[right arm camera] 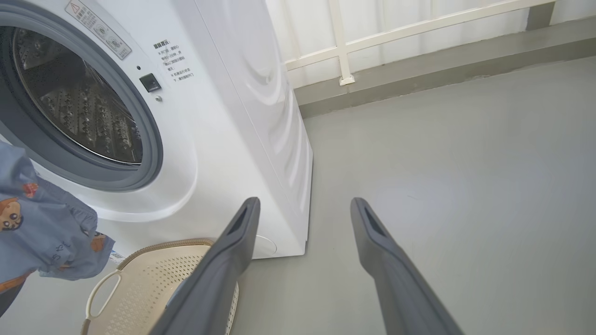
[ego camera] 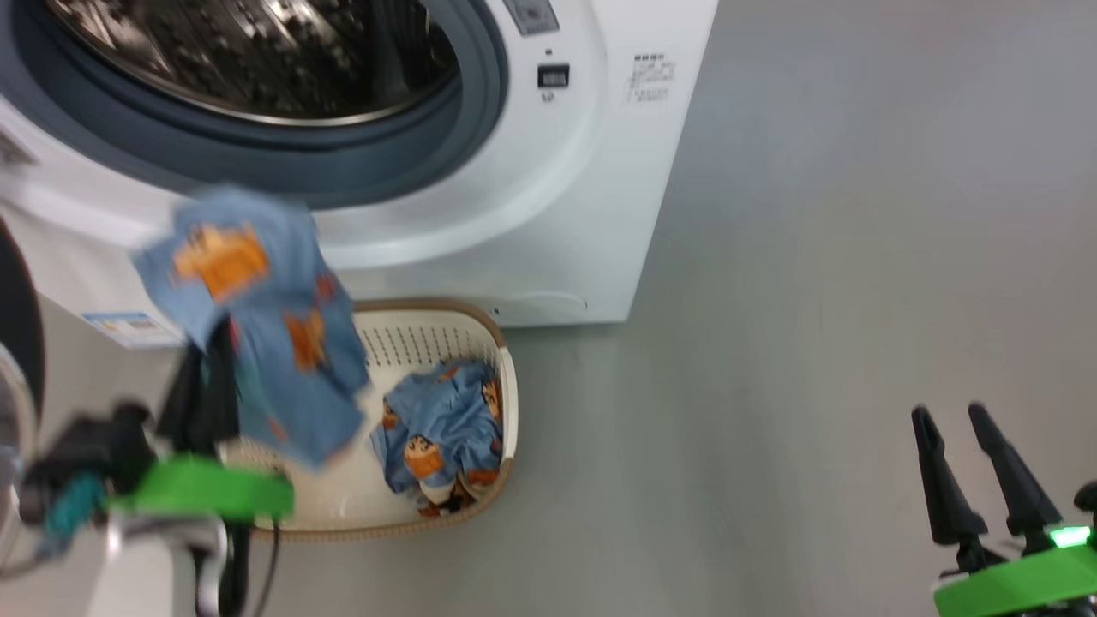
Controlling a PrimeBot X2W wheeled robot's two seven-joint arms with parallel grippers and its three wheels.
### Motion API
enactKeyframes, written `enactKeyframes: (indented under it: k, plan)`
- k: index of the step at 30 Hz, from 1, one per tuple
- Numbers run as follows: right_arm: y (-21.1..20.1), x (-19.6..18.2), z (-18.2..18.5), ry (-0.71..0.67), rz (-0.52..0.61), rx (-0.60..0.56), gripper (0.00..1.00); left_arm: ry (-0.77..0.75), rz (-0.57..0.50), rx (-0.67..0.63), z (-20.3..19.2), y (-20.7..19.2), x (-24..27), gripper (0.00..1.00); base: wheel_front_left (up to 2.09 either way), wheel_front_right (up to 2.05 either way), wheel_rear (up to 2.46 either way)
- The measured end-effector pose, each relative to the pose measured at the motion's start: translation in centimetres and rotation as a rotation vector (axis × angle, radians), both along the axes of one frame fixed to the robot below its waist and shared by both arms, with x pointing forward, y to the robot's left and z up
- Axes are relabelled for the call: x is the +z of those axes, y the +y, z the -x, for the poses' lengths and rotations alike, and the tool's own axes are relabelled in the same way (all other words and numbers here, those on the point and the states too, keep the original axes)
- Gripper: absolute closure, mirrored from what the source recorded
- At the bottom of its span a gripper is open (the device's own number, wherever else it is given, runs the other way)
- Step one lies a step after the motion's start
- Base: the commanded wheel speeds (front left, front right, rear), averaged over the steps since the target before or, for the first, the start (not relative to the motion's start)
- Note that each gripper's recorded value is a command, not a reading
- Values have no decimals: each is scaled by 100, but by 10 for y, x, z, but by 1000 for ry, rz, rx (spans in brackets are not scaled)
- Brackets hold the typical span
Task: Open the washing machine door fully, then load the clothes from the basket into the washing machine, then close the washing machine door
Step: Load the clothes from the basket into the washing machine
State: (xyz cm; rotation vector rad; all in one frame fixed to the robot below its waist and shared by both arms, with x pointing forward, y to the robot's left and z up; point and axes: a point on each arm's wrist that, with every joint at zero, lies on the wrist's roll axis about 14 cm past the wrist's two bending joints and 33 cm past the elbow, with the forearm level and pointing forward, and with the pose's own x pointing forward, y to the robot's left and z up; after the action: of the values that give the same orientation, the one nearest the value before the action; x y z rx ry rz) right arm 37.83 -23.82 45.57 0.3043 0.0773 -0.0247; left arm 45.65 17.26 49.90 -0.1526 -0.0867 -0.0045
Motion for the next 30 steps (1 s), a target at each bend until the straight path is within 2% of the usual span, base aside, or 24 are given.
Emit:
enactKeyframes:
  k: [8,14,24,27,30]
  plan:
    - [5,-14,-26,21,-3,17,0,-134,-42,-31,-78,-12,37,100,0,0,0]
    - [6,-23,-37,35,-9,14,0,-101,-73,-45,-122,-14,22,100,0,0,0]
    - [-16,-36,-36,70,-9,-64,0,-27,-45,-106,-188,-43,-6,100,0,0,0]
    - [-22,-39,-34,83,-2,-83,0,-37,-54,-115,-206,-48,-4,100,0,0,0]
    - [-27,-43,-32,96,4,-104,0,-114,-41,-101,-225,-49,20,100,0,0,0]
